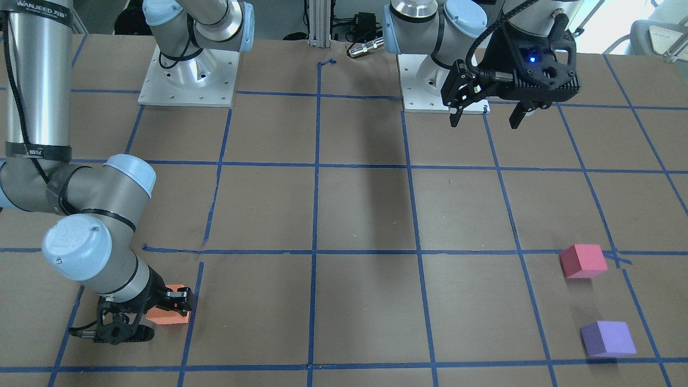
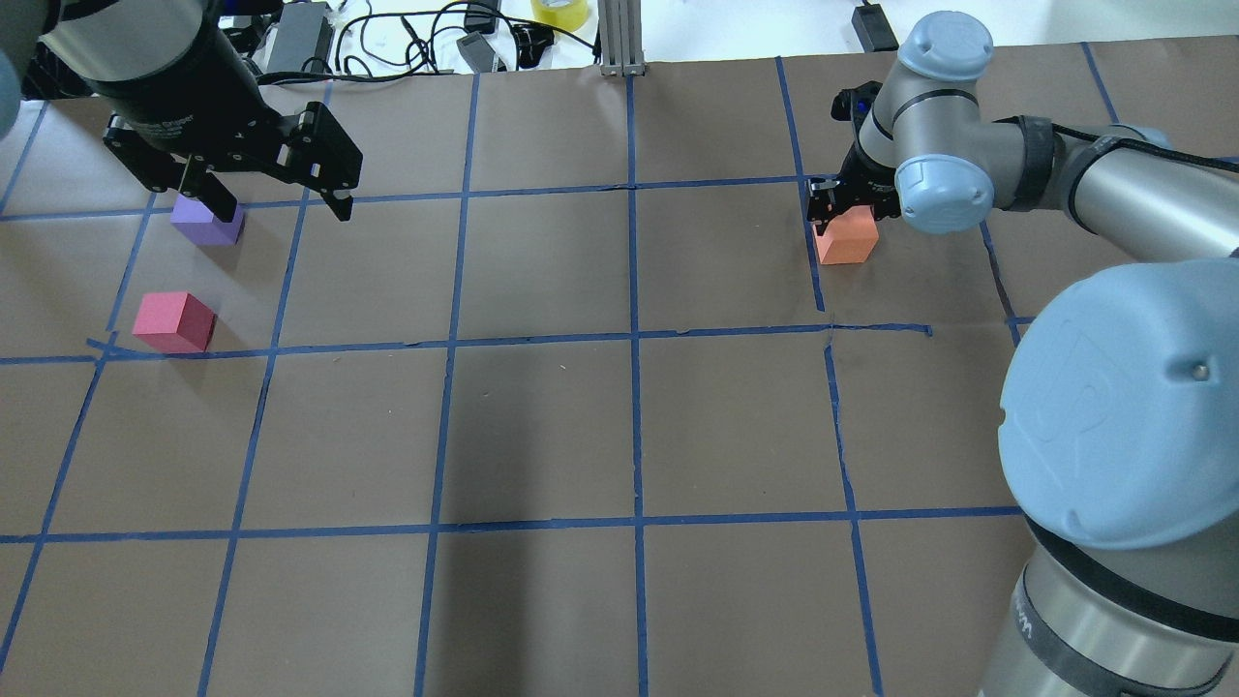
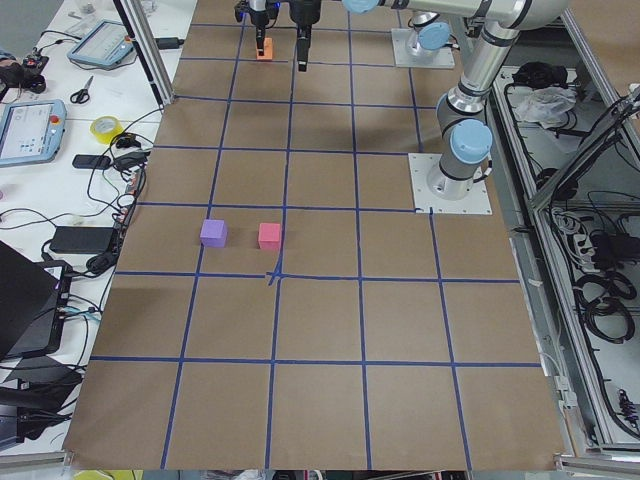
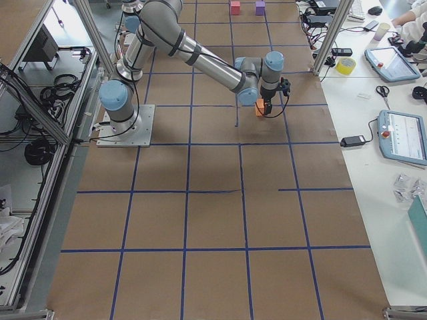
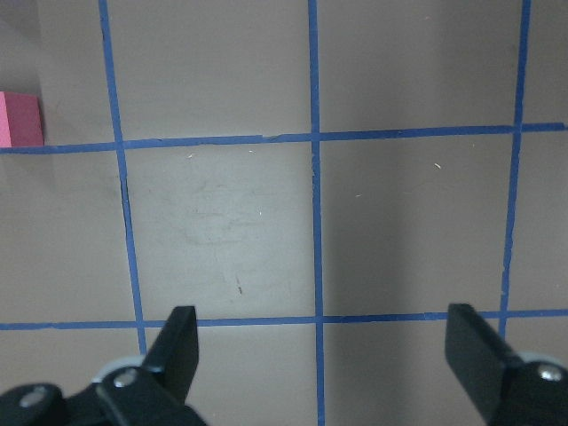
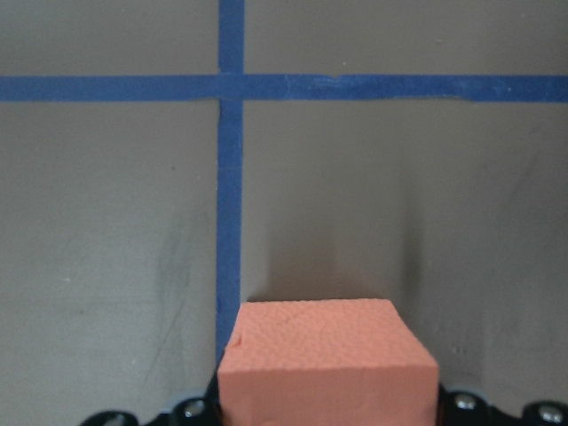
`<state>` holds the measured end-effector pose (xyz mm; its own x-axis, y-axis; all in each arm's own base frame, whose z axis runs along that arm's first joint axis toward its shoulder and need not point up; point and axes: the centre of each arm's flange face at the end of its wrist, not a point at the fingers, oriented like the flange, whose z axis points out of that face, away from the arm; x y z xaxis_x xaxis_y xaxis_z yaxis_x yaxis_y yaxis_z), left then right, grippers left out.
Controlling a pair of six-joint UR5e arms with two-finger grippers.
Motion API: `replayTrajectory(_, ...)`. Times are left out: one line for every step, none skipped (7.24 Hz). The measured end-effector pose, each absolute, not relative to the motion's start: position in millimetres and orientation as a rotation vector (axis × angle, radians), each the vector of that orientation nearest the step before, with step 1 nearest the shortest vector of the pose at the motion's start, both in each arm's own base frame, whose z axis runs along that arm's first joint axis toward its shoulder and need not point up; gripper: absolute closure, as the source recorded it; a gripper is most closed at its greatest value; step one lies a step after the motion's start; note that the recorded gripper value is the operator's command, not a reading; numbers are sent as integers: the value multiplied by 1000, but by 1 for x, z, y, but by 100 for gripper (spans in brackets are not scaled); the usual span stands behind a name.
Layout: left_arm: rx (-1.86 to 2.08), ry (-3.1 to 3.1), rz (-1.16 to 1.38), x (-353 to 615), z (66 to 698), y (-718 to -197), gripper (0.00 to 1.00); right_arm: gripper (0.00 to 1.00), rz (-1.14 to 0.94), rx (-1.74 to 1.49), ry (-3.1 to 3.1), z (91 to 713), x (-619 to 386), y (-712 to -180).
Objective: Arrange blocks in a line
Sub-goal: 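Carry the orange cube with the right gripper toward the table center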
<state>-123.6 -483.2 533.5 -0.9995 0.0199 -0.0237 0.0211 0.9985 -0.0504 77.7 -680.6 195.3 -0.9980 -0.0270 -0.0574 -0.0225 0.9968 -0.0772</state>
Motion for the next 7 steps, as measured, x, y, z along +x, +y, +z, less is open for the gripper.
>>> replayTrajectory(33, 3117, -79, -123, 534, -483, 0, 100, -131, -39, 3083, 201, 80, -681)
replayTrajectory(32, 3117, -79, -123, 534, -483, 0, 100, -164, -64, 3090, 216, 93, -682)
replayTrajectory(32, 3116, -79, -123, 534, -483, 0, 100, -193, -91, 3099, 237, 118, -682)
replayTrajectory(32, 3116, -80, -123, 534, -483, 0, 100, -203, -78, 3105, 255, 154, -680)
replayTrajectory(33, 3116, -81, -123, 534, -483, 0, 100, -203, -49, 3103, 266, 194, -675)
replayTrajectory(34, 3115, -82, -123, 535, -483, 0, 100, -197, -31, 3099, 269, 232, -668)
replayTrajectory(34, 3115, -82, -123, 535, -482, 0, 100, -190, -15, 3093, 263, 268, -663)
